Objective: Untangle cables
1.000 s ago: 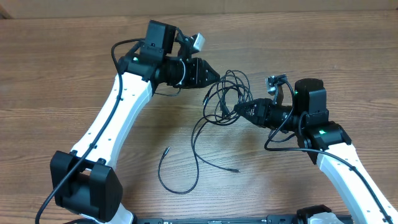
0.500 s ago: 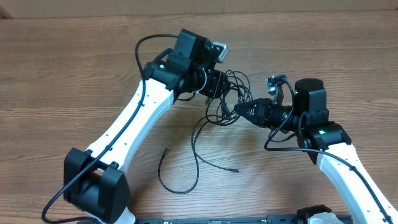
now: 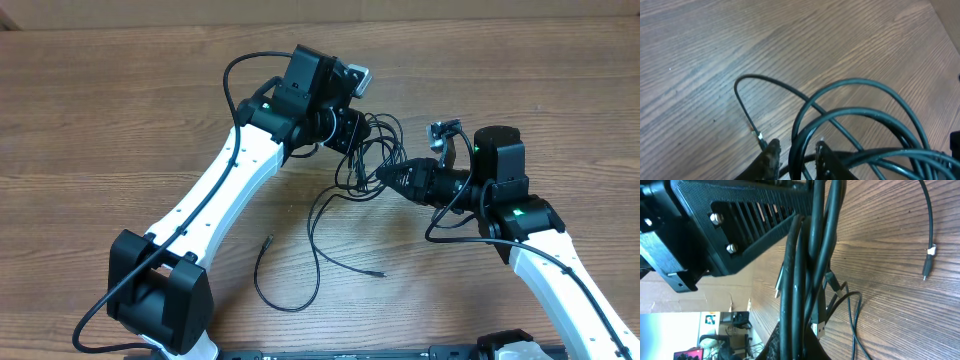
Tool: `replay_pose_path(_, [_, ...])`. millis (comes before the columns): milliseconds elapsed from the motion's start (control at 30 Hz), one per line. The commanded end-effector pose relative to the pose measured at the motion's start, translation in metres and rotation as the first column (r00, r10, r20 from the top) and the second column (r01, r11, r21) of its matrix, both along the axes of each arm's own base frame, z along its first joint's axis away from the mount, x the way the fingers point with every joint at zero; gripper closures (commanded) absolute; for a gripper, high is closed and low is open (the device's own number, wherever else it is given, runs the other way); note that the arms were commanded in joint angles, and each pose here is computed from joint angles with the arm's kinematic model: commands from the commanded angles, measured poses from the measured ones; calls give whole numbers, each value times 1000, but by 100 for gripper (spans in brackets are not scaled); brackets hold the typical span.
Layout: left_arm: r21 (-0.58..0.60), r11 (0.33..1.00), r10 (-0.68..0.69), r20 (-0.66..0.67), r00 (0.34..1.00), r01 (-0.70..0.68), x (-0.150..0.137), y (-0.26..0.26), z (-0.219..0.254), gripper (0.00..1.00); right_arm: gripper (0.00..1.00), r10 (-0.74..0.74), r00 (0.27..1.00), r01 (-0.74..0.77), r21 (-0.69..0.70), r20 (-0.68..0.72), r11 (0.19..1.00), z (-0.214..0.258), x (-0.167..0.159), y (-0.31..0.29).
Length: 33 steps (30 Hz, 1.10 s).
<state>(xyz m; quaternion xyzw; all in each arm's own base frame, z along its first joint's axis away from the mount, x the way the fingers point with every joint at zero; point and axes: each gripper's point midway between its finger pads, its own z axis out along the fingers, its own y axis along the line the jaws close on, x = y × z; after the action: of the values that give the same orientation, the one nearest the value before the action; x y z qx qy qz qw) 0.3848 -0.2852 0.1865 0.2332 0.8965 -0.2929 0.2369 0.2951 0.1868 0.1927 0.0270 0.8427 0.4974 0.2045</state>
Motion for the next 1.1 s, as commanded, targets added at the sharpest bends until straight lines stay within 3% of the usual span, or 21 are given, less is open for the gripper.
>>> replay_pose_path(0, [6,1000,-23,-5,1000,23,-5,-6,1,75,96,26,1000,-27,15,15,1000,5,-3,4])
replay_pose_path(233, [79,997,-17,-1,1000,17,-12,-7,-15,76,96,27,1000,-27,15,15,1000,5,-3,4])
replay_pose_path(367, [98,995,-3,23,1000,1,-8,-6,-16,96,96,26,1000,-27,15,15,1000,5,-3,4])
replay_pose_path(467, [30,999,-24,43,999,22,-3,-13,1,96,96,26,1000,-27,15,14,1000,5,-3,4])
replay_pose_path(667, [-194,977,-67,98,993,85,10,-15,82,96,96,26,1000,-26,12,0,1000,2,-4,4])
replay_pose_path(900, [-492,830,-212,154,965,261,-4,-7,187,96,96,-1,1000,1,-14,-16,1000,-3,-3,0])
replay_pose_path(967, [-520,808,-217,172,961,276,-2,-1,199,96,96,0,1000,-1,-13,-19,1000,-4,-3,0])
replay_pose_path(1067, [-465,870,-100,164,981,167,21,14,186,95,96,1,1000,-2,-12,-19,1000,-4,-3,0])
